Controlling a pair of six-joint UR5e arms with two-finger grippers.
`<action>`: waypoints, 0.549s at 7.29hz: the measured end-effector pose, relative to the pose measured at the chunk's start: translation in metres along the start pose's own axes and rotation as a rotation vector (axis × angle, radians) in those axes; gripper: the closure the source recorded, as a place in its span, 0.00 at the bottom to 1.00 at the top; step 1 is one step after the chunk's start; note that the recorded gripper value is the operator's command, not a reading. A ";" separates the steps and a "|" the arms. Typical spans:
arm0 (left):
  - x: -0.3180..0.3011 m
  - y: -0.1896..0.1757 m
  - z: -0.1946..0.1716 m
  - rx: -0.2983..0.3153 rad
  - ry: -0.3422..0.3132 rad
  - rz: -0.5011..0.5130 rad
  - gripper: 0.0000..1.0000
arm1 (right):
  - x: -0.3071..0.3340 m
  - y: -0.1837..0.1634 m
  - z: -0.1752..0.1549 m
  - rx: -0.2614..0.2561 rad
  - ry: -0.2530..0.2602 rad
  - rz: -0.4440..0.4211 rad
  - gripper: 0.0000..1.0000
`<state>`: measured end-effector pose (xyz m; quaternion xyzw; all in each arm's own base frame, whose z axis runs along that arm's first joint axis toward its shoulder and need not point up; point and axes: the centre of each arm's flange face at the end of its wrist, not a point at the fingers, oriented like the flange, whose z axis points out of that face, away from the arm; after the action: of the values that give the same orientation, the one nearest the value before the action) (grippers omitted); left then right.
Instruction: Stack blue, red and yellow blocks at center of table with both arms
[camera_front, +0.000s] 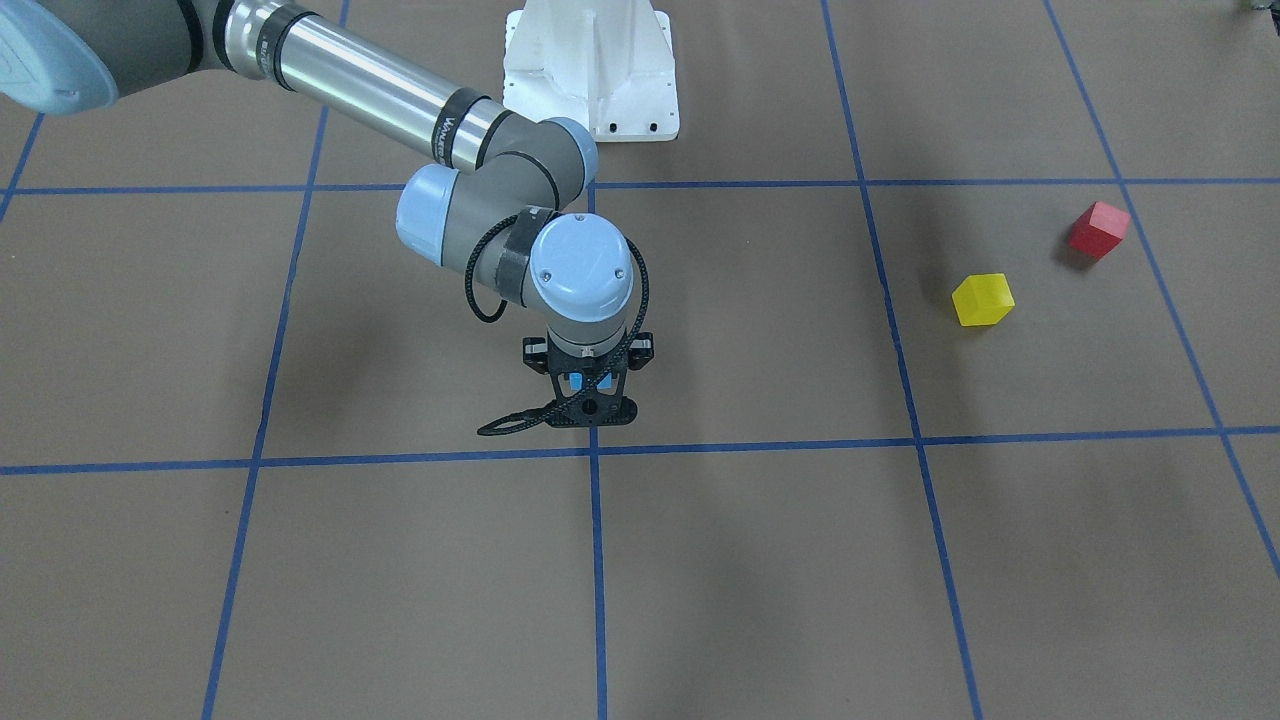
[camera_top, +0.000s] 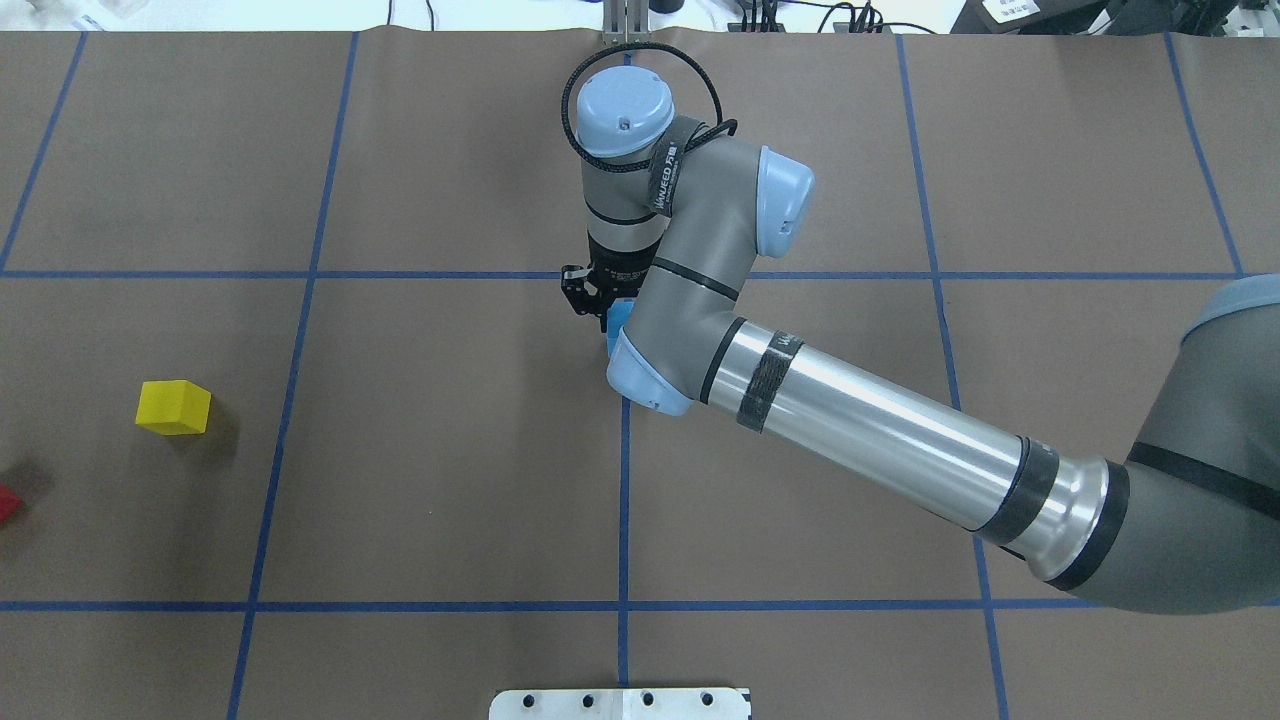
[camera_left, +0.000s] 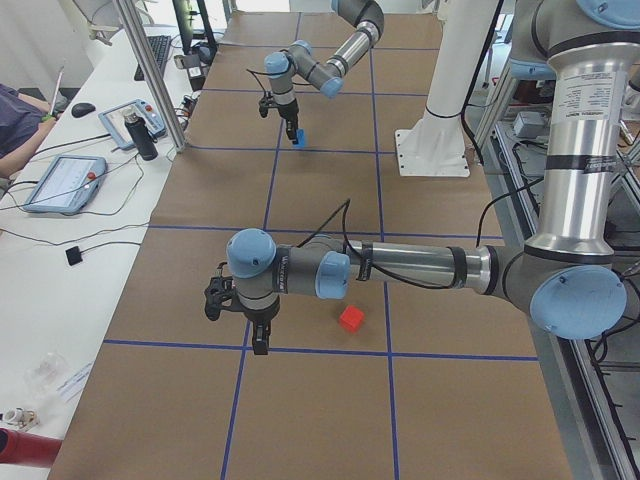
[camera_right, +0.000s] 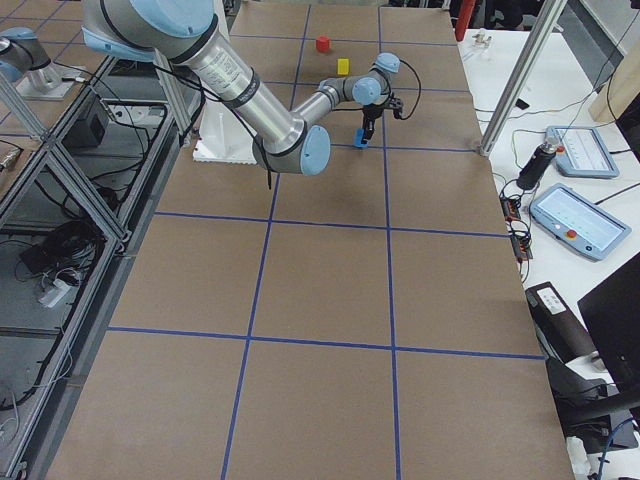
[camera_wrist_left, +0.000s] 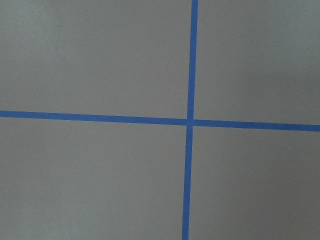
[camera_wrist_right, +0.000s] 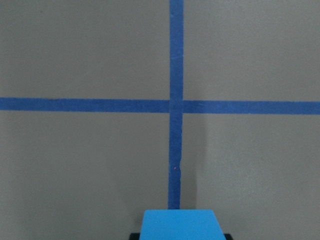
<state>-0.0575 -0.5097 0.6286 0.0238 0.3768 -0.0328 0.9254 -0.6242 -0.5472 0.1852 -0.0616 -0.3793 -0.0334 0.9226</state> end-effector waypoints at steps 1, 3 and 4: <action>0.001 -0.001 -0.001 0.001 0.000 0.001 0.00 | -0.001 0.001 0.002 0.004 -0.007 -0.008 0.02; 0.003 -0.003 -0.002 0.005 0.001 0.004 0.00 | 0.003 0.002 0.007 0.013 -0.020 -0.020 0.01; 0.004 -0.004 -0.003 0.005 0.000 0.005 0.00 | 0.003 0.002 0.006 0.016 -0.024 -0.022 0.01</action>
<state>-0.0567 -0.5135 0.6239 0.0273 0.3768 -0.0313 0.9254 -0.6260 -0.5444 0.1910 -0.0502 -0.3914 -0.0397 0.9180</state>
